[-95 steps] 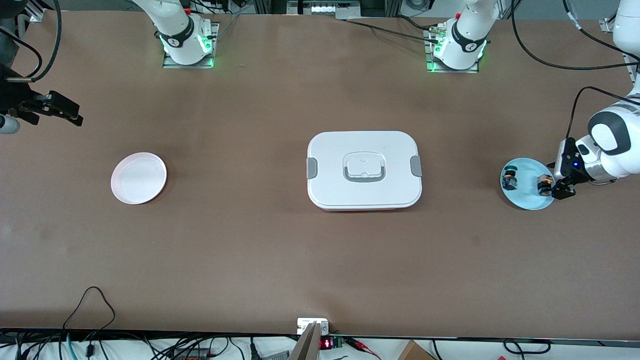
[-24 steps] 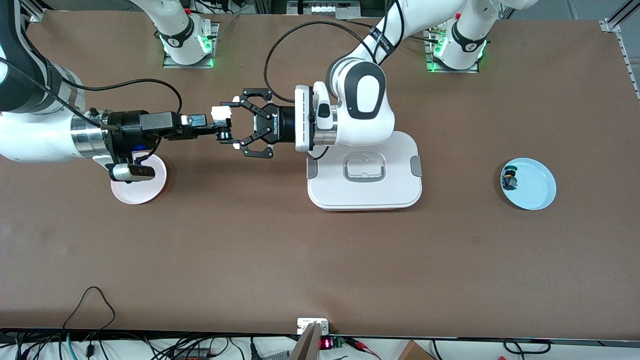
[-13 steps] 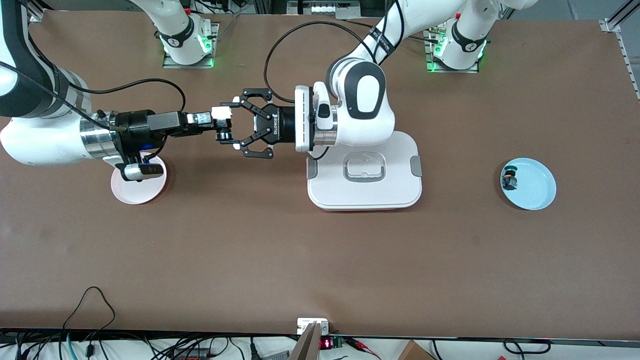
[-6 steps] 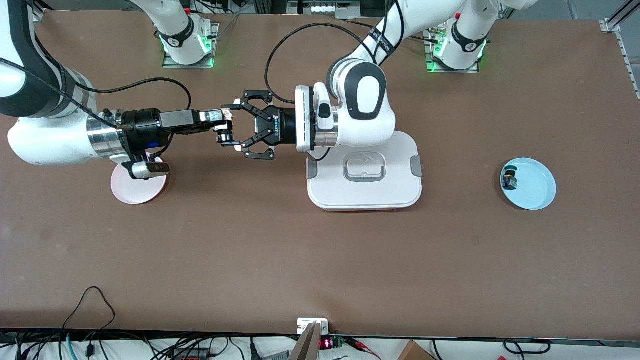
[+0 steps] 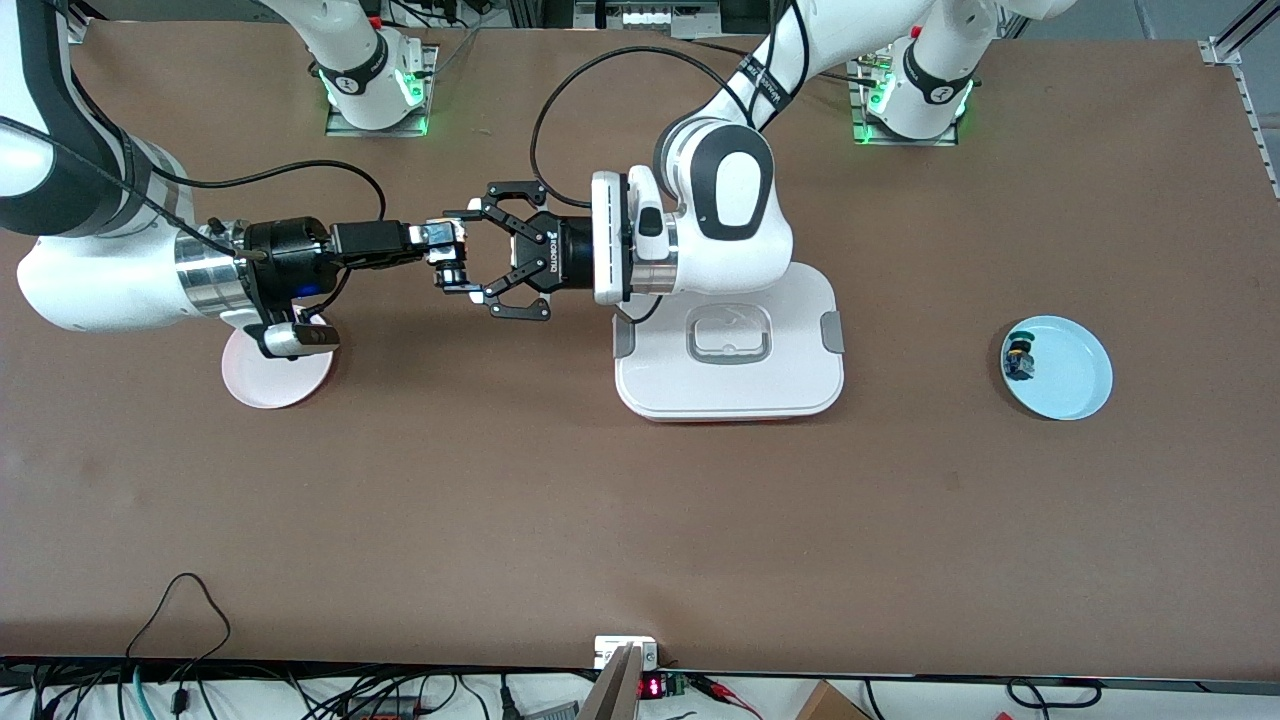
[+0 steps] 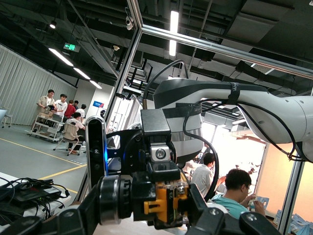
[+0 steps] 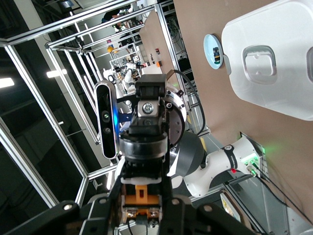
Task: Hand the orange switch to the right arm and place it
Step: 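Close the right gripper on the orange switch held by the left gripper, then open the left gripper and pull it back while the right gripper withdraws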
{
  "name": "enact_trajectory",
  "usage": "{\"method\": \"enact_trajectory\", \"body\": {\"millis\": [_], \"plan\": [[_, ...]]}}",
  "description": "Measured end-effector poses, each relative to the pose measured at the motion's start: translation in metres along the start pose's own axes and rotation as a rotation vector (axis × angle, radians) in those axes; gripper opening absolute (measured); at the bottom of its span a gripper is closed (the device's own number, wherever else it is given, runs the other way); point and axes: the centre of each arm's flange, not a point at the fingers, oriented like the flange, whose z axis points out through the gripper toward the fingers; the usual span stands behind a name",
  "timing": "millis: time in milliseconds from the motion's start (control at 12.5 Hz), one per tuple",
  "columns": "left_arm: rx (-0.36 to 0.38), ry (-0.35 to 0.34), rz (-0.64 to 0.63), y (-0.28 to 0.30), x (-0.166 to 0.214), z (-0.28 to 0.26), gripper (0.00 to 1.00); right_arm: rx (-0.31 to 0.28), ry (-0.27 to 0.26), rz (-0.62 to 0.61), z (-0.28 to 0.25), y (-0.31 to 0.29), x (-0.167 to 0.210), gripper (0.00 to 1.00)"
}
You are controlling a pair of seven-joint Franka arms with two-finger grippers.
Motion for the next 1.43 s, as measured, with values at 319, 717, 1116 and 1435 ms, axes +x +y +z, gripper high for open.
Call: {"method": "enact_trajectory", "body": {"millis": [319, 717, 1116, 1435], "plan": [[0.0, 0.0, 0.009, 0.0, 0.0, 0.0, 0.73, 0.001, 0.0, -0.021, 0.0, 0.0, 0.0, 0.33], [-0.001, 0.0, 0.0, 0.0, 0.0, 0.001, 0.99, 0.054, 0.004, -0.039, 0.0, -0.007, 0.0, 0.33], [0.025, 0.012, 0.011, -0.021, 0.01, -0.019, 1.0, 0.064, 0.022, -0.049, -0.002, -0.008, 0.002, 0.33], [-0.051, -0.052, 0.134, -0.09, 0.042, -0.11, 1.0, 0.065, 0.018, -0.061, -0.003, -0.008, 0.001, 0.33]]}}
